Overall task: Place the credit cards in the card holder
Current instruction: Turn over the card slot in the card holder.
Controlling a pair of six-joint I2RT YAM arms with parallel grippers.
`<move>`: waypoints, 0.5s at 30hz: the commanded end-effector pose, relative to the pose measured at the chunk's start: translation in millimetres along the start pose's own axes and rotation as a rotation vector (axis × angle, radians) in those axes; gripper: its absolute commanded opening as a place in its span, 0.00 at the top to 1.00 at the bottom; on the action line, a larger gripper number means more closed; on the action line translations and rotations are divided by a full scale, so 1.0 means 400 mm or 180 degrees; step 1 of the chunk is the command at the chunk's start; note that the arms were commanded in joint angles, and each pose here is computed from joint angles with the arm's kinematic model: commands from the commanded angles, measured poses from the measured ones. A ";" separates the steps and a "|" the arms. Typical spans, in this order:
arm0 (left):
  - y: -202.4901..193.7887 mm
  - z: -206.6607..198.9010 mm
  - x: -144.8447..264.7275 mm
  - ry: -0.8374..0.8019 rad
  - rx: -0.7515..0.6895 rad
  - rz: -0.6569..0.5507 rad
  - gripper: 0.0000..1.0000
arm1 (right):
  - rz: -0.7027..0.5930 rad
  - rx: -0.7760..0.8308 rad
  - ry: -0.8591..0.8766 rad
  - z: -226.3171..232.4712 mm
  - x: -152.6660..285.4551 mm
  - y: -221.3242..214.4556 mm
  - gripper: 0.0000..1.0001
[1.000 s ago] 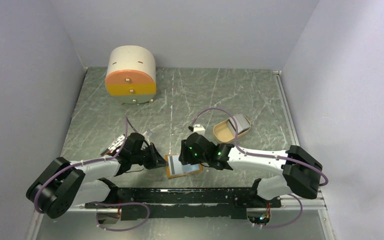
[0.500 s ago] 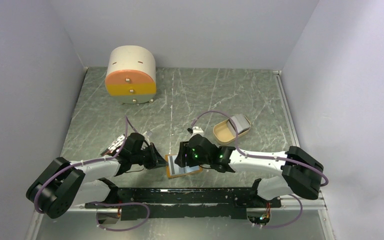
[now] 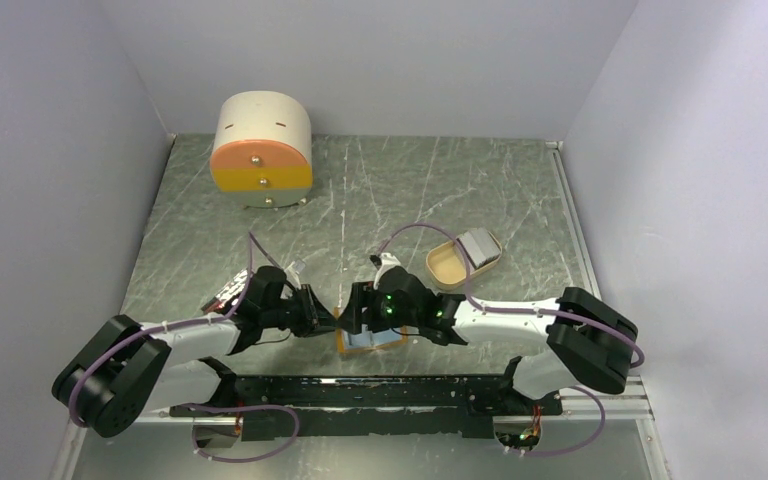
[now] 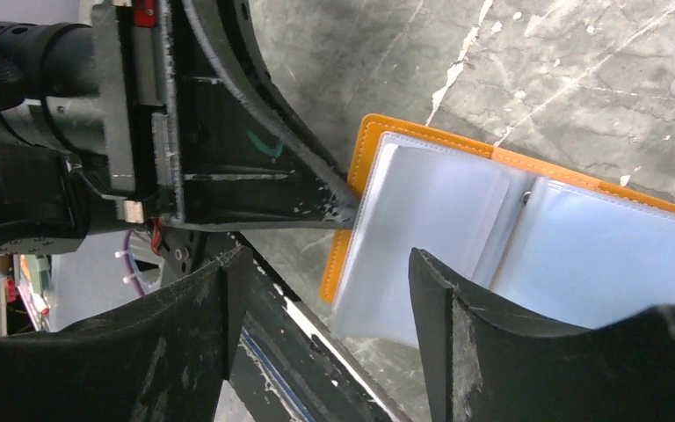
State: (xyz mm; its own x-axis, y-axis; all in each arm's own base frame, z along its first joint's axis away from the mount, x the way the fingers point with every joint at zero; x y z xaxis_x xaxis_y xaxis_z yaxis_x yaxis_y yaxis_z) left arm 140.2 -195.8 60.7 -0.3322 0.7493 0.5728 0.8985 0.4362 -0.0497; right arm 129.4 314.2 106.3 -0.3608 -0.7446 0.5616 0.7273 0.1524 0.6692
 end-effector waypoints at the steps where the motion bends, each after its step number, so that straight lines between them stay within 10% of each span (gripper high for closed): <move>1: -0.016 -0.048 0.012 -0.0464 0.0005 0.0203 0.75 | -0.0074 -0.0130 0.0195 -0.010 -0.004 -0.001 0.30; 15: -0.021 -0.075 0.034 -0.0793 -0.0006 0.0149 0.63 | -0.0196 -0.0414 0.0254 -0.057 0.009 -0.019 0.58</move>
State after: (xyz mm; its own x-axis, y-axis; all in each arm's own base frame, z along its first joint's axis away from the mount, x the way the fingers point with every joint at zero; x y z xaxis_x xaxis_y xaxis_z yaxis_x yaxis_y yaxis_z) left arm 134.1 -201.7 76.0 -0.3256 0.8380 0.4378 0.9086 0.4055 -0.1004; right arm 133.2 292.0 83.6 -0.3555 -0.7717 0.5273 0.7825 0.0628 0.6195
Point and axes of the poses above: each gripper's point midway between its finger pads, its own x axis back along the fingers, its own z axis along the line the jaws close on, y = z × x, the point moved 5 cm from there along x, back along the fingers, and after that the axes turned 13 degrees about x, right-handed, at the moved point
